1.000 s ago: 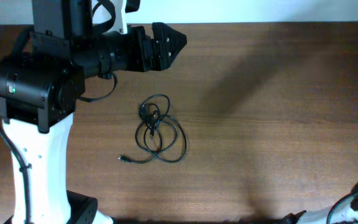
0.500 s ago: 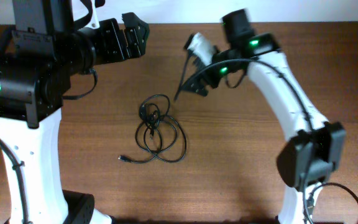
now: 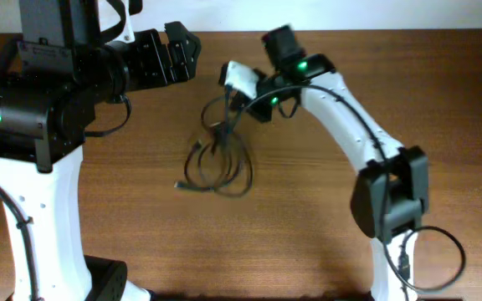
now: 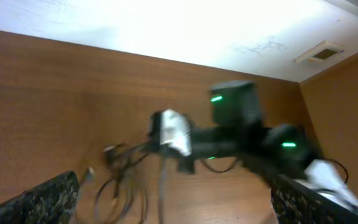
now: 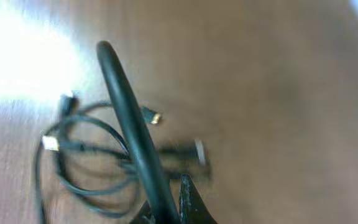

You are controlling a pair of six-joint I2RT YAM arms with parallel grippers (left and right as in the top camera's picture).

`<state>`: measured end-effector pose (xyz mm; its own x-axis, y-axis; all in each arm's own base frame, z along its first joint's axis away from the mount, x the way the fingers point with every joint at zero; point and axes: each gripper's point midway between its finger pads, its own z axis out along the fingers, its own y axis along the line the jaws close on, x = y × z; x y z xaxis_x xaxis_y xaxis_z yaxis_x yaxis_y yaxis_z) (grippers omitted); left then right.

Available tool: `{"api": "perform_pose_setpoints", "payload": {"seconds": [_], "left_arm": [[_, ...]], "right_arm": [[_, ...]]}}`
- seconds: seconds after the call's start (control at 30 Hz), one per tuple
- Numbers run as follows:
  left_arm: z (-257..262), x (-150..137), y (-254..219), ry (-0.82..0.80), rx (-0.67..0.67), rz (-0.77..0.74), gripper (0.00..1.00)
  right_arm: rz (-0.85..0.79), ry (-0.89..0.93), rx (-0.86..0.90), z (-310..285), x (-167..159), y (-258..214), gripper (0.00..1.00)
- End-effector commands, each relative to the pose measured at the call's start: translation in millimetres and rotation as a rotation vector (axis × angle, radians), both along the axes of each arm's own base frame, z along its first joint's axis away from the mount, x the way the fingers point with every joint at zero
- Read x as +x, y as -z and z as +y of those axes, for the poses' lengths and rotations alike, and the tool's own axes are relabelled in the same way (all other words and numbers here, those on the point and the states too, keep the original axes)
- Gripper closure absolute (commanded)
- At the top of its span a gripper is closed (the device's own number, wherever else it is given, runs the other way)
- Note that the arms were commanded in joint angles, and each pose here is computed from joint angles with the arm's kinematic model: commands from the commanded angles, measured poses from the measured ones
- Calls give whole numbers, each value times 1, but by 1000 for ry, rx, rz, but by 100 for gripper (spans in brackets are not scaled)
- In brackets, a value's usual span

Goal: Untangle cables

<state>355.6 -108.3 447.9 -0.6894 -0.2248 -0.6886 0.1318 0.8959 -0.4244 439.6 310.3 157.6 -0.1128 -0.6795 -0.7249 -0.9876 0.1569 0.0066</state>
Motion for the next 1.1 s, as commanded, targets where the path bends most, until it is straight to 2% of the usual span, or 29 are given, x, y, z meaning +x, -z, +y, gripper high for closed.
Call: {"api": "perform_pose_setpoints", "payload": {"seconds": [0.0, 0.07, 0.17, 0.23, 0.27, 0.3, 0.37, 0.43, 0.47, 0.5, 0.53, 0.57, 0.7, 0.73, 0.77, 0.8, 0.83, 0.87, 0.9, 0.93, 1.0, 1.07], "left_arm": [[6, -8, -7, -25, -5, -13, 1], [6, -10, -3, -23, -1, 6, 1], [-4, -17, 0, 91, 31, -4, 1], [-21, -26, -2, 274, 75, -59, 1], [-49, -51, -1, 594, 102, -146, 1], [-54, -60, 2, 690, 127, -172, 1], [-54, -61, 9, 721, 152, -164, 1], [-55, -55, 14, 719, 153, -153, 0], [-55, -51, 18, 720, 150, -137, 10], [-56, -47, 21, 721, 148, -126, 15], [-57, -41, 27, 722, 145, -111, 15], [-58, -37, 31, 723, 143, -100, 9], [-61, -21, 49, 727, 131, -42, 12], [-61, -19, 52, 725, 127, -33, 23], [-62, -18, 53, 726, 126, -29, 65], [-61, -18, 53, 726, 127, -29, 89], [-61, -18, 53, 726, 127, -29, 89], [-62, -17, 53, 726, 127, -32, 77], [-62, -17, 53, 725, 128, -33, 49], [-61, -17, 53, 725, 128, -33, 14], [-57, -12, 54, 704, 163, -41, 7], [-48, 3, 55, 651, 238, -72, 5]], "right_arm": [[-263, 117, 138, -36, 10, -153, 96], [-442, 190, 150, -60, 5, -224, 96], [-693, 347, 233, -90, -12, -336, 96], [-737, 438, 355, -100, -25, -387, 96], [-708, 541, 458, -110, -31, -414, 96], [-649, 619, 528, -116, -32, -425, 96], [-461, 731, 675, -120, -35, -432, 96], [-356, 775, 731, -120, -35, -430, 96], [-346, 765, 728, -118, -36, -428, 96], [-327, 728, 737, -112, -41, -429, 96], [-230, 749, 801, -110, -43, -432, 96], [-182, 742, 831, -107, -46, -434, 96], [-125, 665, 847, -96, -56, -435, 96], [-117, 662, 842, -95, -57, -433, 96], [-111, 647, 842, -93, -59, -433, 96], [-101, 624, 842, -90, -62, -433, 96], [-65, 596, 854, -86, -67, -434, 96], [-11, 588, 878, -84, -71, -436, 96], [1, 558, 896, -81, -75, -441, 96], [-5, 501, 908, -77, -82, -447, 96], [43, 446, 910, -71, -92, -447, 96], [85, 459, 927, -71, -92, -449, 96]]}}
